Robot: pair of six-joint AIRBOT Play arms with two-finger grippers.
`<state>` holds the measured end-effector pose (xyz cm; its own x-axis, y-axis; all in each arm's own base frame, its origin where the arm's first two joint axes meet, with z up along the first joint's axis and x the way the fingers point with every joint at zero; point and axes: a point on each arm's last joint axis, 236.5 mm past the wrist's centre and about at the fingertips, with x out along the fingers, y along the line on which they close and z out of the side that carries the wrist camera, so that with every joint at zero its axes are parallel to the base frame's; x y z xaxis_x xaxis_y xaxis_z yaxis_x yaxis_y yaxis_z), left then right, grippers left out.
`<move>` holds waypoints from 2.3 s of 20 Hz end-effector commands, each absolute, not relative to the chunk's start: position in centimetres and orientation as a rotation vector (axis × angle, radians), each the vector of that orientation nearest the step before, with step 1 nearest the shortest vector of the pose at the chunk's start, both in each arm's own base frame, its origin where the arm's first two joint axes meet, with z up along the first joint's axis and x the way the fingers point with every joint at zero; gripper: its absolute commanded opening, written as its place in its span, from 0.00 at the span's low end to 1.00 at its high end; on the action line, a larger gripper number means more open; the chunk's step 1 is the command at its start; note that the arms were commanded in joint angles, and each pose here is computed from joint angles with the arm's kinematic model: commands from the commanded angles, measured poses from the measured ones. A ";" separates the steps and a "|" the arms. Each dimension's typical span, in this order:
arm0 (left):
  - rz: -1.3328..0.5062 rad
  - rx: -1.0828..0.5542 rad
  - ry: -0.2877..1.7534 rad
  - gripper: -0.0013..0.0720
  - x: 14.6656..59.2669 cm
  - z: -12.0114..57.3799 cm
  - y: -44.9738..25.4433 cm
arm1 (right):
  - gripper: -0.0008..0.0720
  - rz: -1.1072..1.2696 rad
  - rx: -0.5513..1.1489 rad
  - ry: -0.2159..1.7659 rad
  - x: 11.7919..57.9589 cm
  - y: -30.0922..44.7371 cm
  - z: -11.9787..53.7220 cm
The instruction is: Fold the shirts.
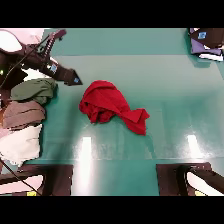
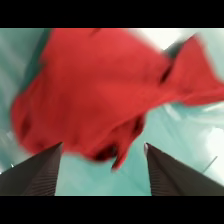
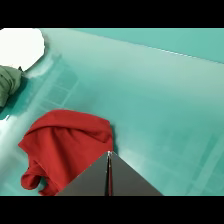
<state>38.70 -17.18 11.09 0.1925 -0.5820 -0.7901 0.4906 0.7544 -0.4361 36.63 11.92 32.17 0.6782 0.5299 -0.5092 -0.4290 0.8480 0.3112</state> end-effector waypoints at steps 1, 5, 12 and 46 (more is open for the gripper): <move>-0.648 -0.256 1.372 0.83 35.8 3.9 -13.0 | 0.04 0.547 0.168 0.642 36.4 12.0 31.8; -0.661 -0.376 1.383 0.83 33.7 -2.5 -14.7 | 0.04 0.548 0.169 0.648 36.4 12.0 31.7; -0.562 -0.345 1.147 0.83 38.6 -4.2 -18.0 | 0.04 0.554 0.166 0.667 36.2 12.1 31.3; -0.711 0.082 1.004 0.05 37.4 12.6 -16.6 | 0.03 0.595 0.537 1.297 33.3 24.6 -3.2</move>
<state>37.28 -17.01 12.32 0.3251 -0.5249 -0.7866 0.5772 0.7691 -0.2746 31.40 23.56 -4.97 0.1179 0.6640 -0.7383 0.0020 0.7434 0.6689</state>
